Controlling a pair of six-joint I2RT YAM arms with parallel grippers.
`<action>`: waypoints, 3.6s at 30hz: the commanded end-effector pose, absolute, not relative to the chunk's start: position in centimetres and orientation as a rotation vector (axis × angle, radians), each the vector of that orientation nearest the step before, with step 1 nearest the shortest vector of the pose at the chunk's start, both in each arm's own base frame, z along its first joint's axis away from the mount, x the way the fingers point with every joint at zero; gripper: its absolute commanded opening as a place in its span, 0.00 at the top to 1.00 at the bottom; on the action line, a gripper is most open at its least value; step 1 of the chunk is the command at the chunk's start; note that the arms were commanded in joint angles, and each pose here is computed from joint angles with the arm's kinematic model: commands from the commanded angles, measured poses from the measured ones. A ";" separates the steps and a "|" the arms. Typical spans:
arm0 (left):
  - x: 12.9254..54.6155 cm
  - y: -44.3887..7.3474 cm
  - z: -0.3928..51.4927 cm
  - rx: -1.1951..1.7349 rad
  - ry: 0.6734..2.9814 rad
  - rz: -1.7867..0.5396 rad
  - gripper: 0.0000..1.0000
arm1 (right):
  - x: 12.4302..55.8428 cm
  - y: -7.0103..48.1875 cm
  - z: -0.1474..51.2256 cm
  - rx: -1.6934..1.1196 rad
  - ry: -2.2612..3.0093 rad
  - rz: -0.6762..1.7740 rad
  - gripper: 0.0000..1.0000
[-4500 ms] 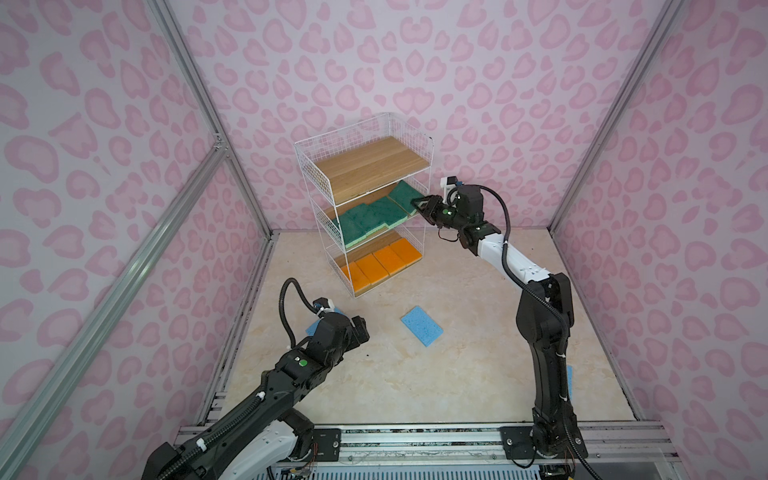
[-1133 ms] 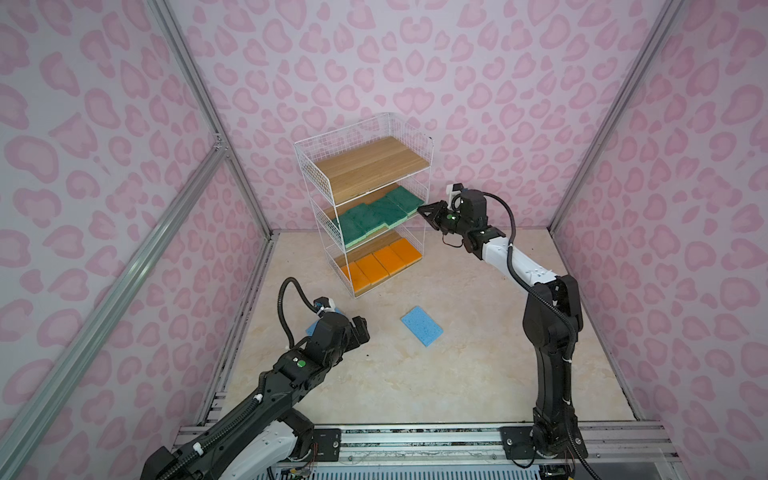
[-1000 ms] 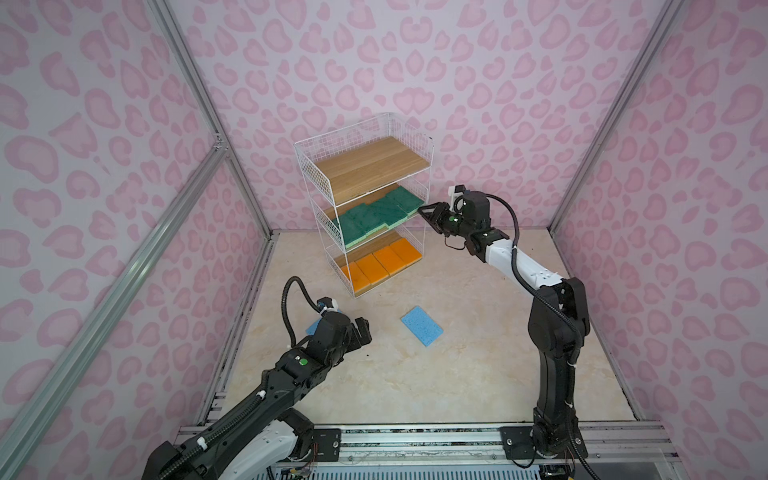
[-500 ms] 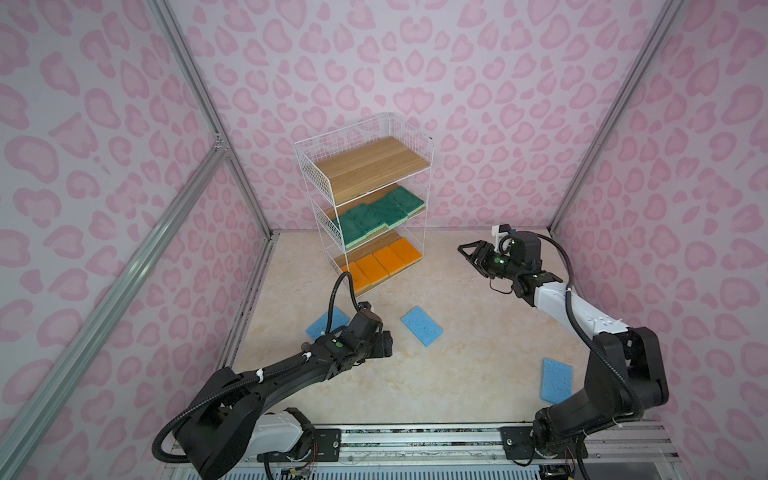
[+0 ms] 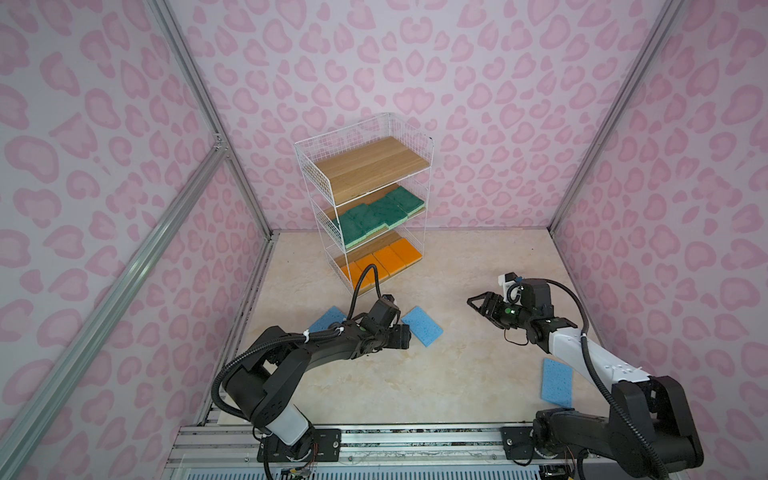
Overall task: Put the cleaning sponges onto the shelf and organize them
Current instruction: 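Move right gripper back toward the blue sponge while left gripper reaches it, then grasp the blue sponge with left gripper and lift it toward right gripper, then close right gripper on the blue sponge held by left gripper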
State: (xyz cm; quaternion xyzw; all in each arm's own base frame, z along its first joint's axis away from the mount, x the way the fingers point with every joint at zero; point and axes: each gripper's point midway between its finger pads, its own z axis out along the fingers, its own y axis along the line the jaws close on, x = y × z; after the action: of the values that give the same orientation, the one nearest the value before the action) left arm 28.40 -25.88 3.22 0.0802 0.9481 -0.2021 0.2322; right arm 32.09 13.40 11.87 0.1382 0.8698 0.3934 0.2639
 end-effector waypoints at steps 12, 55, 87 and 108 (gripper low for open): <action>33.2 -27.8 2.6 0.047 2.588 -0.526 0.23 | 30.7 13.6 10.8 0.359 2.353 1.090 0.32; 31.5 -26.6 9.7 -0.145 2.479 -0.773 0.96 | 29.4 19.5 15.7 0.074 2.249 1.248 0.25; 31.8 -22.1 17.8 -0.207 2.273 -0.990 0.96 | 31.5 26.3 16.8 -0.026 2.198 1.567 0.41; 31.2 -21.5 19.3 -0.196 2.224 -1.014 0.82 | 31.6 29.0 19.1 -0.072 2.154 1.629 0.86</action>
State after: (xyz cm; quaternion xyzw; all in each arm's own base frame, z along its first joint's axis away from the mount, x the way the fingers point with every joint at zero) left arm 31.05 -21.64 18.48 -0.0815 0.8630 -0.3837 0.3184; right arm 31.41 28.89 18.01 -0.0176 0.7855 0.5839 0.2042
